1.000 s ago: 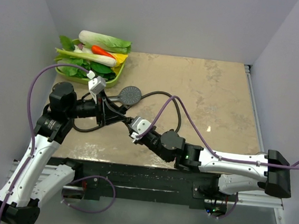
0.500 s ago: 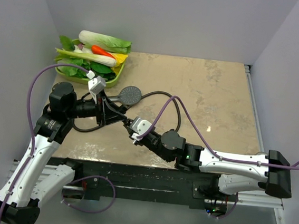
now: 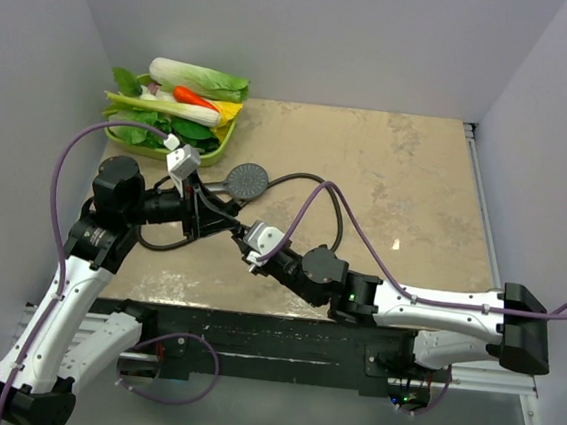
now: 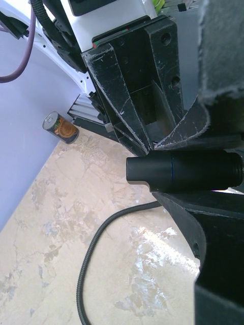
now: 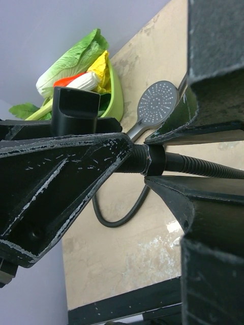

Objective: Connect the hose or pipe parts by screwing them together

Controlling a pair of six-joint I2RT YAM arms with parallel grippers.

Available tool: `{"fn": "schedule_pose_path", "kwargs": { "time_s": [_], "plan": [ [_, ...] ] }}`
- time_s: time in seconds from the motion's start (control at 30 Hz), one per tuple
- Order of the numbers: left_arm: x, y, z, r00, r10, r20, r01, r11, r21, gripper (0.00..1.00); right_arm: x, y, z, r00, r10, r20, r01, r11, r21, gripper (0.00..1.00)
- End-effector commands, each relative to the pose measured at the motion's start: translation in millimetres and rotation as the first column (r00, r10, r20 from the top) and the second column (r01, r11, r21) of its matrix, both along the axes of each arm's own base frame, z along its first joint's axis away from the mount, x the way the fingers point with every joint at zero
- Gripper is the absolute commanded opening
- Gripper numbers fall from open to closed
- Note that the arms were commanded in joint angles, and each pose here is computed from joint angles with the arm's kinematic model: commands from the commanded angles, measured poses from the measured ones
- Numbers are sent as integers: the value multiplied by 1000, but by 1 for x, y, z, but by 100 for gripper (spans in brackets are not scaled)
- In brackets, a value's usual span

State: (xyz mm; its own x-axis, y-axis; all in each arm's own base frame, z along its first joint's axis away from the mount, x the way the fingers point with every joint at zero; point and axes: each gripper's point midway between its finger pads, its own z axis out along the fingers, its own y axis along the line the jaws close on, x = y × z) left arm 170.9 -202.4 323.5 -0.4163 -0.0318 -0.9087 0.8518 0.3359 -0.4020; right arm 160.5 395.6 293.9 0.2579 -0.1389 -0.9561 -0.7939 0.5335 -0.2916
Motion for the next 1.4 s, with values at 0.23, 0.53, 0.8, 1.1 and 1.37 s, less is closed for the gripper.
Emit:
{"fn": "schedule_pose_path", "kwargs": {
  "time_s": [0.23,0.53,0.8,1.1,1.37],
  "plan": [
    [-2,-1,13,998,-15,53,16,1000,-11,0,-3,3,71,999,9,51,-20,976,218,0],
    [-14,-5,13,993,-98,69,100,995,-30,0,-2,-1,79,998,24,53,-37,967,252,0],
    [-35,-8,6,969,-229,89,233,972,-36,0,-5,-12,93,990,135,31,-137,933,333,0],
    [-43,-8,4,957,-276,91,280,959,-34,0,-7,-18,102,981,189,33,-188,912,365,0],
    [-52,-8,5,938,-333,97,338,941,-35,0,-10,-24,109,959,280,40,-272,873,404,0]
  ]
}}
